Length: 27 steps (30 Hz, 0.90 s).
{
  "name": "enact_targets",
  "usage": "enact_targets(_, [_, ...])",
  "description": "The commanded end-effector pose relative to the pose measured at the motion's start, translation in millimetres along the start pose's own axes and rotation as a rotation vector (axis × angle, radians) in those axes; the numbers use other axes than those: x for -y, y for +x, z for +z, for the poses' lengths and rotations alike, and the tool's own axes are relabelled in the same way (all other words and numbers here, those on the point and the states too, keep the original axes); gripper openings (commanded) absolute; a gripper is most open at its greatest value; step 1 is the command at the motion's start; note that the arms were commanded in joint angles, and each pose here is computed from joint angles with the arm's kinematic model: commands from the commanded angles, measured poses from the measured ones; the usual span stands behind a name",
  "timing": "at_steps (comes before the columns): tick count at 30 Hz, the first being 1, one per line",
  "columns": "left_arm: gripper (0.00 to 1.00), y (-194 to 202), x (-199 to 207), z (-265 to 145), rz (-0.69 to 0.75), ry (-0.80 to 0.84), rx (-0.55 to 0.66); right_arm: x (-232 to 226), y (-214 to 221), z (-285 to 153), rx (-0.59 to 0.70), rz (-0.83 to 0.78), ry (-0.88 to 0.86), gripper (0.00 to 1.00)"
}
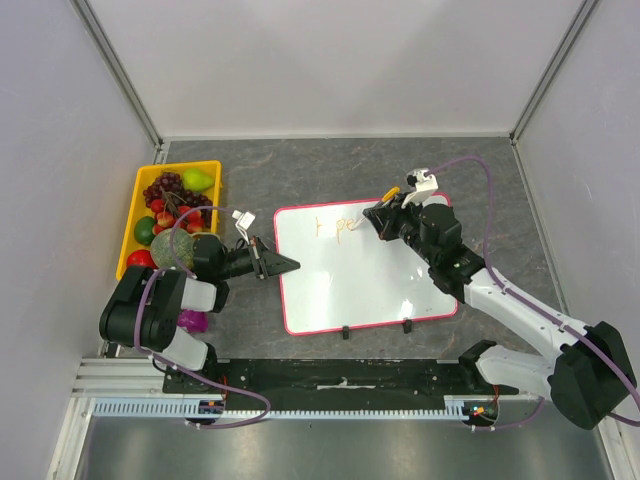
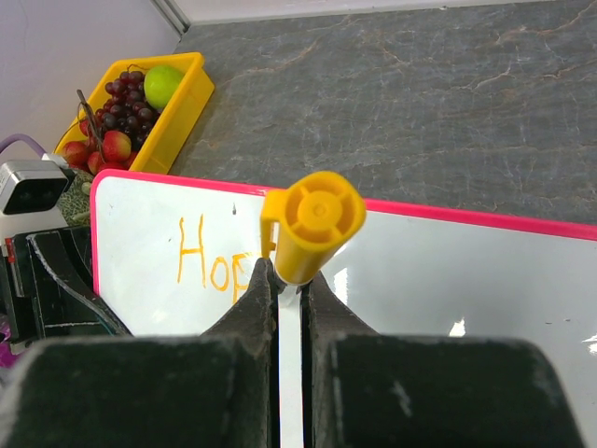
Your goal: Write a sentence on the whiteboard
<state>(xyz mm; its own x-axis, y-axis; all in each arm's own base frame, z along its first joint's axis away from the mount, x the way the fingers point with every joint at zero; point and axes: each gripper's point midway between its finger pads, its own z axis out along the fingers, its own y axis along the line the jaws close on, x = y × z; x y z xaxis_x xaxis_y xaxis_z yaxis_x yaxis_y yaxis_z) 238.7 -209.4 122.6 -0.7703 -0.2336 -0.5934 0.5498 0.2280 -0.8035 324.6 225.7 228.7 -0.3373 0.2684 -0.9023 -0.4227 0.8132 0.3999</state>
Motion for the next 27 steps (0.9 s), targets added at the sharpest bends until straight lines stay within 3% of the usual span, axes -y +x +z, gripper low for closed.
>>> enact_targets(1, [0.02, -2, -17, 1, 0.116, -0.056, 0.026, 15, -7, -3, 0.005, -0.019, 0.072, 0.00])
enact_targets(13, [0.02, -2, -17, 0, 0.119, -0.060, 0.030, -21, -62, -35, 0.144, 0.045, -0.059, 0.00])
enact_targets(27, [0.02, -2, -17, 0, 0.119, -0.064, 0.031, -11, -50, -46, 0.119, 0.039, -0.037, 0.00])
